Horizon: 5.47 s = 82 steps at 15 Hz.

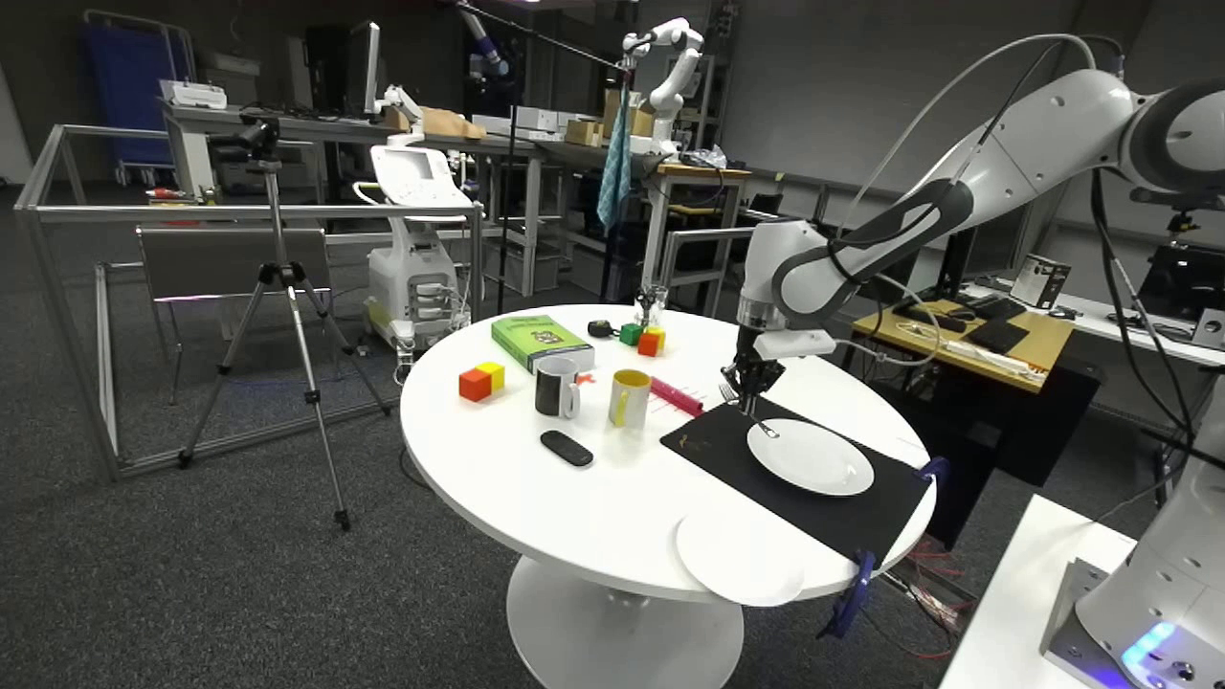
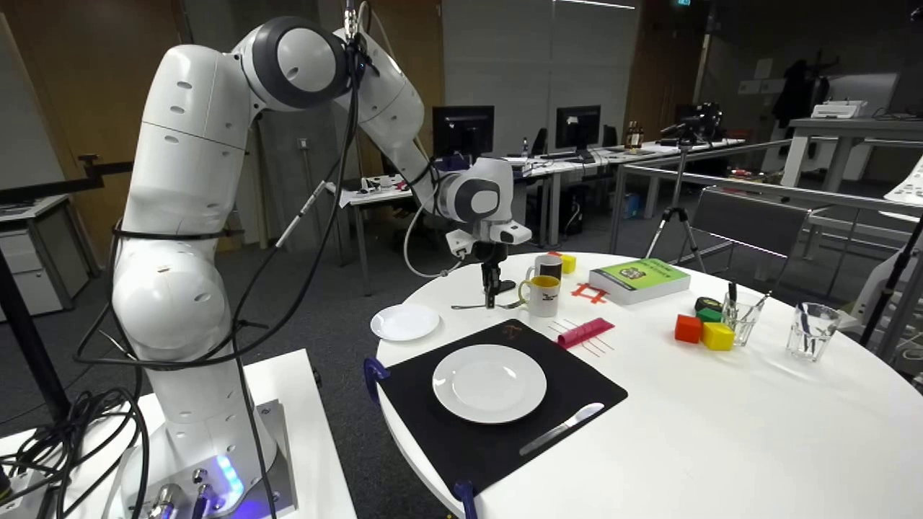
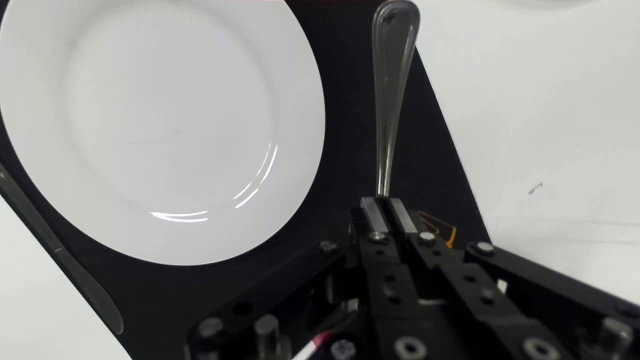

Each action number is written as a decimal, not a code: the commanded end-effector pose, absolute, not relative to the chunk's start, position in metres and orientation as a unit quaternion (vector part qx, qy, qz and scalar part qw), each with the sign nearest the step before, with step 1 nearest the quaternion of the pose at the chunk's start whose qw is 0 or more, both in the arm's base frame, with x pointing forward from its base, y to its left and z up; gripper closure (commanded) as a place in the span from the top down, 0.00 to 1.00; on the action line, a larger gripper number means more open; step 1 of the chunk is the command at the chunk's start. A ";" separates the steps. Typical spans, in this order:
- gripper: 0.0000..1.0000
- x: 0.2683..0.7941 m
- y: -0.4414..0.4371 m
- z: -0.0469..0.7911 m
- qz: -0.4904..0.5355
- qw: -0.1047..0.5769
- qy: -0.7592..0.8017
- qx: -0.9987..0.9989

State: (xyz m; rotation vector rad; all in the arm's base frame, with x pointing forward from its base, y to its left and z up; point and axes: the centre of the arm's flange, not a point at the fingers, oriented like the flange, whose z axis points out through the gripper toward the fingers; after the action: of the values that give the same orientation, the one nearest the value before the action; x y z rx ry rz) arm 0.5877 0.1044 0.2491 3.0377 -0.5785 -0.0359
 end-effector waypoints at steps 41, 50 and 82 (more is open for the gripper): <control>0.01 0.543 0.154 0.195 0.026 0.067 0.019 0.997; 0.01 0.532 0.158 0.165 0.010 0.070 0.044 0.997; 0.01 0.511 0.157 0.147 0.019 0.038 0.003 0.999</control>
State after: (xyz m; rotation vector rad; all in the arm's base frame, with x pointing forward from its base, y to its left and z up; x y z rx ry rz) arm 0.5206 0.1612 0.1422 3.0444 0.0651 0.0265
